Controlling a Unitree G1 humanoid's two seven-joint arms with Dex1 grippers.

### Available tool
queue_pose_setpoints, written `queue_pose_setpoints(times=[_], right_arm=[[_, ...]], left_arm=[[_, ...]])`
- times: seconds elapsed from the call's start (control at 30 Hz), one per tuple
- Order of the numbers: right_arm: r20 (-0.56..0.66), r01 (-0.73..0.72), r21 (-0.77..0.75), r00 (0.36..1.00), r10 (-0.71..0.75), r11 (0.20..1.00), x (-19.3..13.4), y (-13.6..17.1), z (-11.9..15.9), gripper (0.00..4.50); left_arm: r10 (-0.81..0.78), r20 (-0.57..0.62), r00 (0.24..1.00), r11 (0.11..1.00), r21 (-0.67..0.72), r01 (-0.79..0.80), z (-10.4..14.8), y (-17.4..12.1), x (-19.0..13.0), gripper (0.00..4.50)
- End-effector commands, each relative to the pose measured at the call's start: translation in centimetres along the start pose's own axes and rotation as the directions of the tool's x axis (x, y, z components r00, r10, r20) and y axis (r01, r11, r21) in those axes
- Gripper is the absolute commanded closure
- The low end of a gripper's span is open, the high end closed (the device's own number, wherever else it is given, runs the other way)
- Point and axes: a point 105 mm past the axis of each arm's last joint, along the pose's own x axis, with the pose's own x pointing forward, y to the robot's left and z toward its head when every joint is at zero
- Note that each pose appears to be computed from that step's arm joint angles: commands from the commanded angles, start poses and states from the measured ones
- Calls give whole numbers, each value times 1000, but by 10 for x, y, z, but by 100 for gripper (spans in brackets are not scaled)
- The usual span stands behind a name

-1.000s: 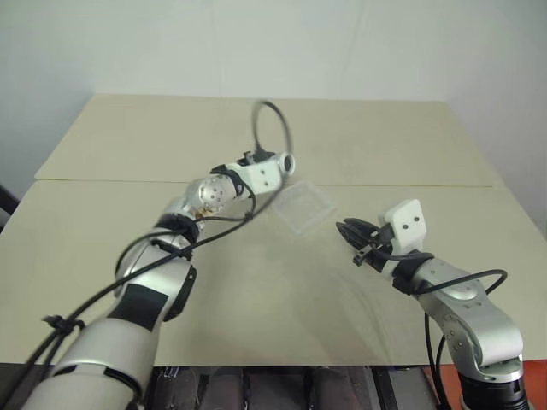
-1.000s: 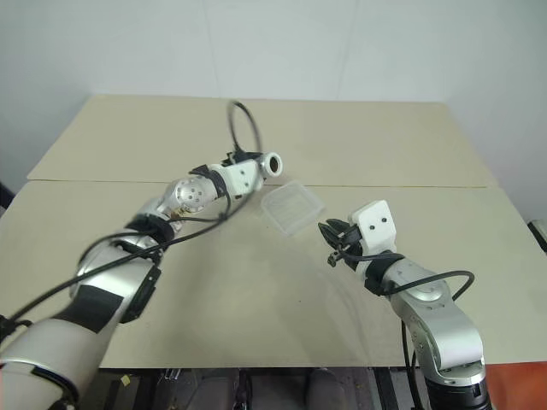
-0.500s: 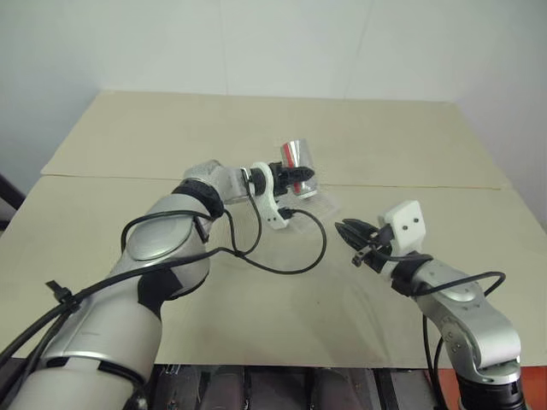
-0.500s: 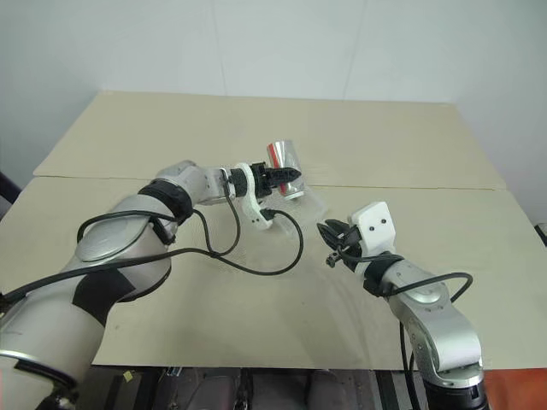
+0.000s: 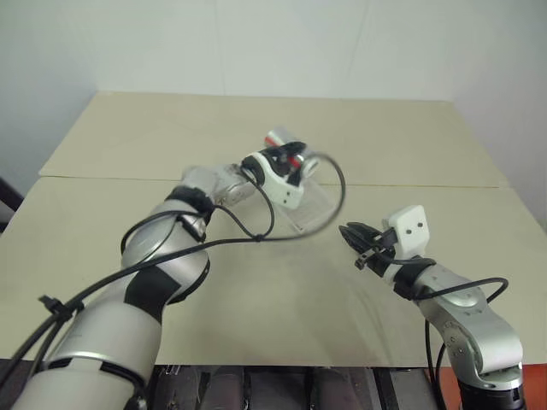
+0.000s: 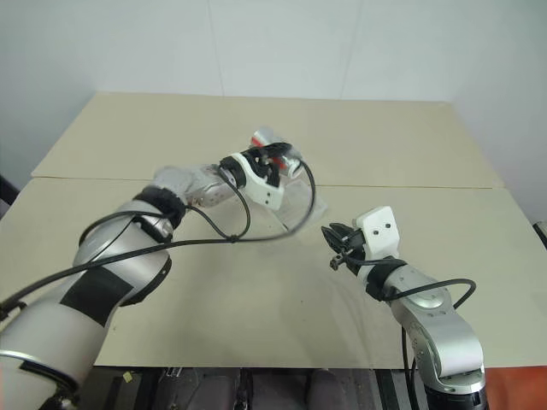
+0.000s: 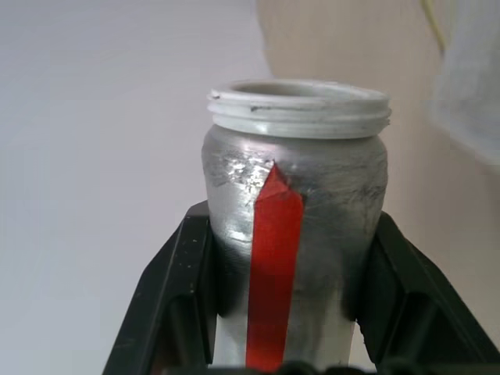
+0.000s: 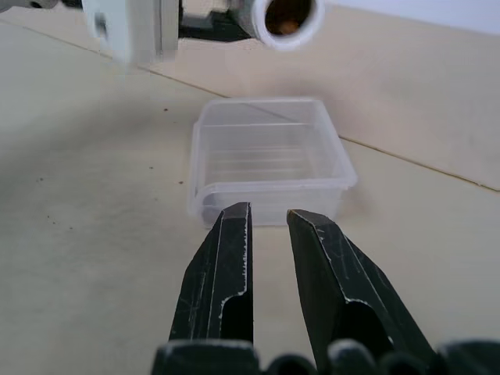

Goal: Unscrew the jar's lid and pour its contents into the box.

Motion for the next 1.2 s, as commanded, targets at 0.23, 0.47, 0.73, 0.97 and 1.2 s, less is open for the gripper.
queue_pose_setpoints(times=[0.23,0.47,0.73,0.97,1.2], right_arm=[[55,-25,-26,998,27,999,0,3,13,341],[46,-50,-27,998,51,998,5,5,10,341],[46,-67,-37,997,68,997,7,4,11,341],[34,-73,-48,997,75,996,7,3,10,341],[31,-79,-51,996,81,996,7,4,10,344]], left_arm=[[355,-114,928,93,-983,-156,-56,41,-38,257],[465,-12,885,225,-965,-131,-37,8,-79,257],[429,-111,897,228,-947,-227,-24,-40,-92,257],[331,-137,934,295,-925,-240,-30,-66,-95,257],[262,-189,946,286,-921,-264,-38,-83,-97,222]])
